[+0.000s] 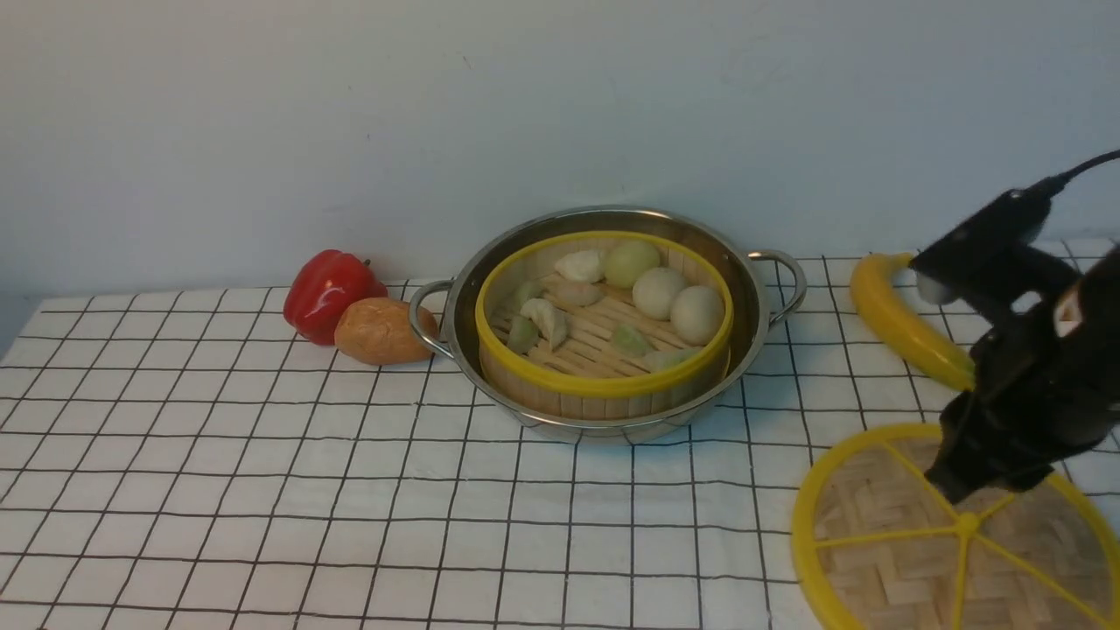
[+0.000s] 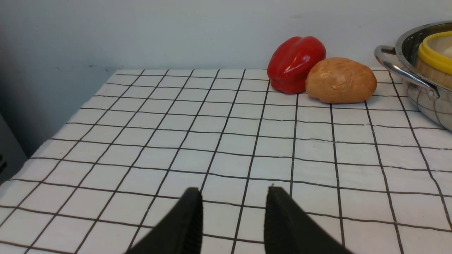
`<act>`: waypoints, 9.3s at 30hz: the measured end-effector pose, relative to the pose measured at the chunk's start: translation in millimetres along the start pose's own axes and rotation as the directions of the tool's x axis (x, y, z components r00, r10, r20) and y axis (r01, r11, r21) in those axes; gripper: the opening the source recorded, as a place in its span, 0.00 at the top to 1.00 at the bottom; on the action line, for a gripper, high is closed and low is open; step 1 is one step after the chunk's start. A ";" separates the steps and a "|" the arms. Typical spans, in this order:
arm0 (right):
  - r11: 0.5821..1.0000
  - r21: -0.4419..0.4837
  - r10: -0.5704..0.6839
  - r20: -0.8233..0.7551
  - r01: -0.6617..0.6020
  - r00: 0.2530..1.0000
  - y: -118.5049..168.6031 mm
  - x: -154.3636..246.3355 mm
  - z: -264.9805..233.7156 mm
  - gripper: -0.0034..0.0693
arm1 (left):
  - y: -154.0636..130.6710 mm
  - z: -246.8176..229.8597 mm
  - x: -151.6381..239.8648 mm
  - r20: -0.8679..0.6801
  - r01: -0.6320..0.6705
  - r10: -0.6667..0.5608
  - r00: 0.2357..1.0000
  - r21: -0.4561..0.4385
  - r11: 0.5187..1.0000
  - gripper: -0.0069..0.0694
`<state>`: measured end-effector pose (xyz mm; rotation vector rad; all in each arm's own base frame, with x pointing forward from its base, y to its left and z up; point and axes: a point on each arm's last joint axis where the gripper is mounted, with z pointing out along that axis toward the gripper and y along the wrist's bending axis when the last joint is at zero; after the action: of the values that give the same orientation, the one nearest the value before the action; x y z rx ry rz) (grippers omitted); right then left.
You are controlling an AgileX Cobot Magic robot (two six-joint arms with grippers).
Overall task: Place the steamer in the pot on the white tablecloth, and put the lid on the steamer.
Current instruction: 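Move the gripper down to the bamboo steamer lid and grasp its center knob, then place the bamboo steamer lid onto the steamer basket in the pot with the right gripper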
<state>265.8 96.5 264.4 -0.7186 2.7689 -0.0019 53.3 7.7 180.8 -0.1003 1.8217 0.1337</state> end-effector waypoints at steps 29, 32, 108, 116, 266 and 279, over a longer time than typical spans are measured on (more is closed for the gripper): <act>0.982 0.082 0.184 -0.201 -0.170 0.962 -15.7 -8.7 87.7 0.62 | 0.0 0.0 0.0 0.000 0.000 0.000 1.000 0.000 1.000 0.59; 0.982 0.083 0.184 -0.219 -0.169 0.958 -15.3 -6.7 92.8 0.62 | 0.0 0.0 0.0 0.000 0.000 0.000 1.000 0.000 1.000 0.59; 0.788 0.040 -0.593 0.317 0.614 0.740 28.3 -218.6 47.7 0.75 | 0.0 0.0 0.0 0.000 0.000 0.000 1.000 0.000 1.000 0.59; 0.763 0.060 -0.625 0.322 0.644 0.711 28.2 -219.5 47.5 0.75 | 0.0 0.0 0.0 0.000 0.000 0.000 1.000 0.000 1.000 0.59; 0.536 0.159 -0.809 0.376 0.829 0.451 40.2 -222.7 36.2 0.75 | 0.0 0.0 0.0 0.000 0.000 0.000 1.000 0.000 1.000 0.59; 0.544 0.149 -0.806 0.369 0.826 0.464 40.5 -224.8 52.3 0.75 | 0.0 0.0 0.0 0.000 0.000 0.000 1.000 0.000 1.000 0.59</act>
<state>448.8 242.8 271.5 -1.7825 1.7802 0.0189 53.3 7.7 180.8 -0.1003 1.8217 0.1337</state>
